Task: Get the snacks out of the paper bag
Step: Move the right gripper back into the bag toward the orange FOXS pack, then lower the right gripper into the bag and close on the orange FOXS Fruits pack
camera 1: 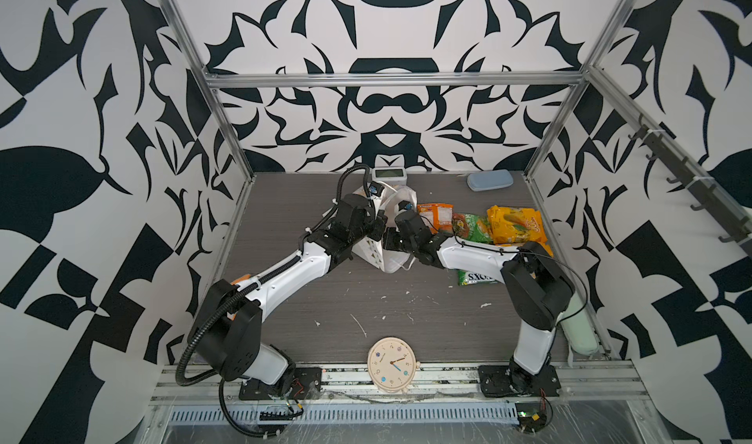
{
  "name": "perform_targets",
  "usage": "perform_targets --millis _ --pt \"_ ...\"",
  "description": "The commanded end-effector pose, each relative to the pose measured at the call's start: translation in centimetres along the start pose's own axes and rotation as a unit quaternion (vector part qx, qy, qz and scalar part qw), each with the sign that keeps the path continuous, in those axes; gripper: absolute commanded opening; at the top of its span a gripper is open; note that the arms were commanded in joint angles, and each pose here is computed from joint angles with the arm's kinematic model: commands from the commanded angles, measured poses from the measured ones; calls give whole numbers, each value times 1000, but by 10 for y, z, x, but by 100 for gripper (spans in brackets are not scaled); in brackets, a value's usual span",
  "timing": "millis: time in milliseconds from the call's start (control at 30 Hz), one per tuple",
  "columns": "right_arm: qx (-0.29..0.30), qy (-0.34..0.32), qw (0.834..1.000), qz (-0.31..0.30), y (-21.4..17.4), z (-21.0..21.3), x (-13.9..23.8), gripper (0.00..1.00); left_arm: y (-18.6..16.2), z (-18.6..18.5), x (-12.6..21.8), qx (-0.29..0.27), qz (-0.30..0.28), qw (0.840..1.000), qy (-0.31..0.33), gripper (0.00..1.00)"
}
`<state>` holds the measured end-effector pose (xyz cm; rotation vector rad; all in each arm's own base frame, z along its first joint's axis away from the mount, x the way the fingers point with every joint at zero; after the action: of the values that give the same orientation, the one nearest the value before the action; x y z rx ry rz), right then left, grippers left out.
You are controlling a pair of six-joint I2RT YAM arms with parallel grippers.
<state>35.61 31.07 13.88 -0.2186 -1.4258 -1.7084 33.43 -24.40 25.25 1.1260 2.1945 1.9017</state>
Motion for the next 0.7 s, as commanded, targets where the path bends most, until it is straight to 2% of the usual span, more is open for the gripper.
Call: perform_targets --millis 0,133,233,300,367,467,567,667 --pt "30 21 998 -46 23 15 -4 13 16 -4 7 1 -23 1000 -7 0" --pt "34 22 999 -28 14 14 -23 14 15 -3 9 1 -24 1000 -7 0" --pt "24 17 999 -35 18 13 -30 18 14 -5 10 -1 -22 1000 -16 0" --pt "3 12 999 -35 20 10 -36 25 13 -7 10 -3 -20 1000 -22 0" --pt "-16 8 999 -33 22 5 -42 36 13 -7 11 -3 -21 999 -24 0" --pt "-47 23 998 -22 27 3 -52 47 12 -9 12 -5 -19 999 -35 0" --pt "-85 33 996 -22 29 0 -63 54 13 -13 12 -5 -18 999 -49 0" --pt "-116 47 992 -27 31 1 -76 57 13 -15 12 -3 -18 998 -58 0"
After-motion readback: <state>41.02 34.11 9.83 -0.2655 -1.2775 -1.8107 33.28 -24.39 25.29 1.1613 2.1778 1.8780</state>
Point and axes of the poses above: each gripper's point midway between its finger pads, its own x axis back along the fingers, its own z axis along the line the jaws close on, y = z × x, the point moved 6 cm from there along x, back along the fingers, and after that the axes turned 15 degrees about x, right-handed, at the moved point
